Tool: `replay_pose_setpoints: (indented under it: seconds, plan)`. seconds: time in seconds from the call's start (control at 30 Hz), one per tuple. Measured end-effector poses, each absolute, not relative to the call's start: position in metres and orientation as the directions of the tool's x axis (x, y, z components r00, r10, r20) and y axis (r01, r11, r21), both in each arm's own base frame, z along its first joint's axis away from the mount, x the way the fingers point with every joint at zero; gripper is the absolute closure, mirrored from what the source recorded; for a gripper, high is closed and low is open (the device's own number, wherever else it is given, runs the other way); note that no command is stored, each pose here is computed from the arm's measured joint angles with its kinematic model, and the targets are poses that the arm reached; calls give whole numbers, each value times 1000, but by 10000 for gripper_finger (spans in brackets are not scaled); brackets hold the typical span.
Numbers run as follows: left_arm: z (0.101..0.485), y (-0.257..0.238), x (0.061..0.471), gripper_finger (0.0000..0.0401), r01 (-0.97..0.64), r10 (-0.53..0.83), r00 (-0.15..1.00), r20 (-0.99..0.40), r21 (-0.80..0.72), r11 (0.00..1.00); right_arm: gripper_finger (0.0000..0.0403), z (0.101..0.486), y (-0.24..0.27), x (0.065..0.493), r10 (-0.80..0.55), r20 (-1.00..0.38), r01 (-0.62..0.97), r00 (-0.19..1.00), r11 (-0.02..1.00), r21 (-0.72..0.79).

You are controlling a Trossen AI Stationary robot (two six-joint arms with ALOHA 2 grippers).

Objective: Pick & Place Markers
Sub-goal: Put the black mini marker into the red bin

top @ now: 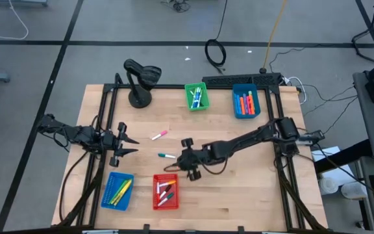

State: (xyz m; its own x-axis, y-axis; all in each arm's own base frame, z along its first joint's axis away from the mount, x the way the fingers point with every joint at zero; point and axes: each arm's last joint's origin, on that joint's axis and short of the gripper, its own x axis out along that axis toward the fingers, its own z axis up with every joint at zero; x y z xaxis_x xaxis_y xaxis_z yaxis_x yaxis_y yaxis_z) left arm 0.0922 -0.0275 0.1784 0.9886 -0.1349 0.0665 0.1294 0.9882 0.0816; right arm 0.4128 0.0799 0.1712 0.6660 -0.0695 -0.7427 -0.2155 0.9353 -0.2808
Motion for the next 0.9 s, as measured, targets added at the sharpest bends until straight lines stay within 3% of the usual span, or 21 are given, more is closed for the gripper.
replay_pose_setpoints:
  seconds: [0.2,0.57,0.9]
  plan:
    - [178,-27,92,267,129,-135,989,67,82,988,291,149,65,406,12,-741,-185,672,971,-152]
    - [178,-27,92,267,129,-135,989,67,81,988,291,119,69,386,38,-657,-186,753,970,-157]
    - [178,-27,92,267,129,-135,989,67,82,988,291,117,68,385,71,-631,-220,772,962,-160]
